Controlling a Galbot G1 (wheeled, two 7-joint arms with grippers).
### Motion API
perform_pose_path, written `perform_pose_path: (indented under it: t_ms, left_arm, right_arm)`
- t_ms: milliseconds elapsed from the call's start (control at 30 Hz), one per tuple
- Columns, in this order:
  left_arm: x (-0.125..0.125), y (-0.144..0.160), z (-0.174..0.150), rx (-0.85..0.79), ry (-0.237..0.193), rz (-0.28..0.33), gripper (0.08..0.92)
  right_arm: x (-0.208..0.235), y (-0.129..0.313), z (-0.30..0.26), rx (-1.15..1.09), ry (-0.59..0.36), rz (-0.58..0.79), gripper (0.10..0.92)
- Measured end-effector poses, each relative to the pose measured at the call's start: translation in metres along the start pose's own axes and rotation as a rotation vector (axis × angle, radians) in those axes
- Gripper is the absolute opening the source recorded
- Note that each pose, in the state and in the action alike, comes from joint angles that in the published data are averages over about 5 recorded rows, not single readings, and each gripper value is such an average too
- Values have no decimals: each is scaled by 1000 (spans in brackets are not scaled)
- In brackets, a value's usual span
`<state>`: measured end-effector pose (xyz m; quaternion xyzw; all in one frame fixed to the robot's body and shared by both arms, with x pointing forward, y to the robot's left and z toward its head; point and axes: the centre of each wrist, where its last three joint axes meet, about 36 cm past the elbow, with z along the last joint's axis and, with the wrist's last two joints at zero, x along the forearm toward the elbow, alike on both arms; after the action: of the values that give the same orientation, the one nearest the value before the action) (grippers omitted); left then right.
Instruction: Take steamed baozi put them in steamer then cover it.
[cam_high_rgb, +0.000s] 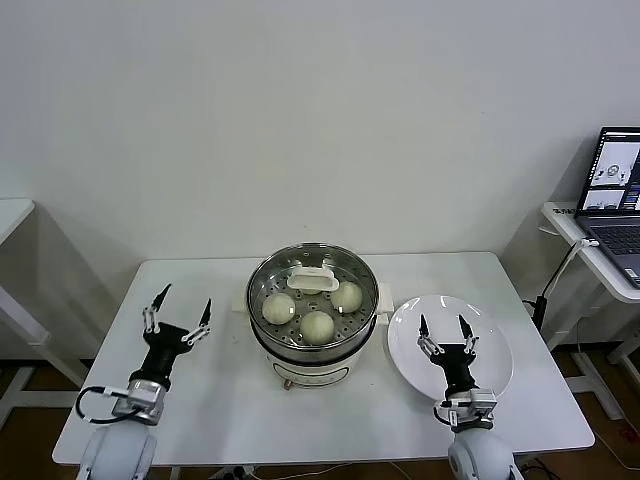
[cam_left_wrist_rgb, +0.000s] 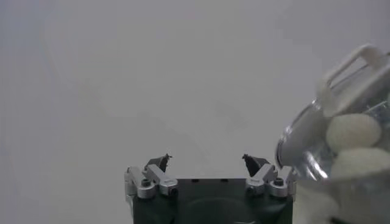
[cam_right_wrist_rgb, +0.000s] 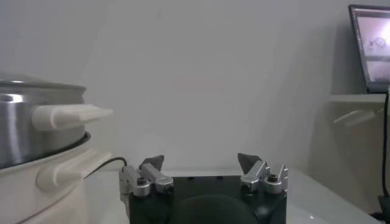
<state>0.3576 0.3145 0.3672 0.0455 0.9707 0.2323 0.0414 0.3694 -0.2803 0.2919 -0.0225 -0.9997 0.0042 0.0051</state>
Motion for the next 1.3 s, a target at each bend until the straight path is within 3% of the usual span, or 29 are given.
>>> perform_pose_path:
  t_ms: [400,1300]
  left_arm:
    - [24,4,38,136,-7,-22,823]
    - [39,3,58,157,-13,-15,823]
  right_arm:
    - [3,-1,-3,-15,9,-12,823]
    - [17,-7,1,-15,28,7,823]
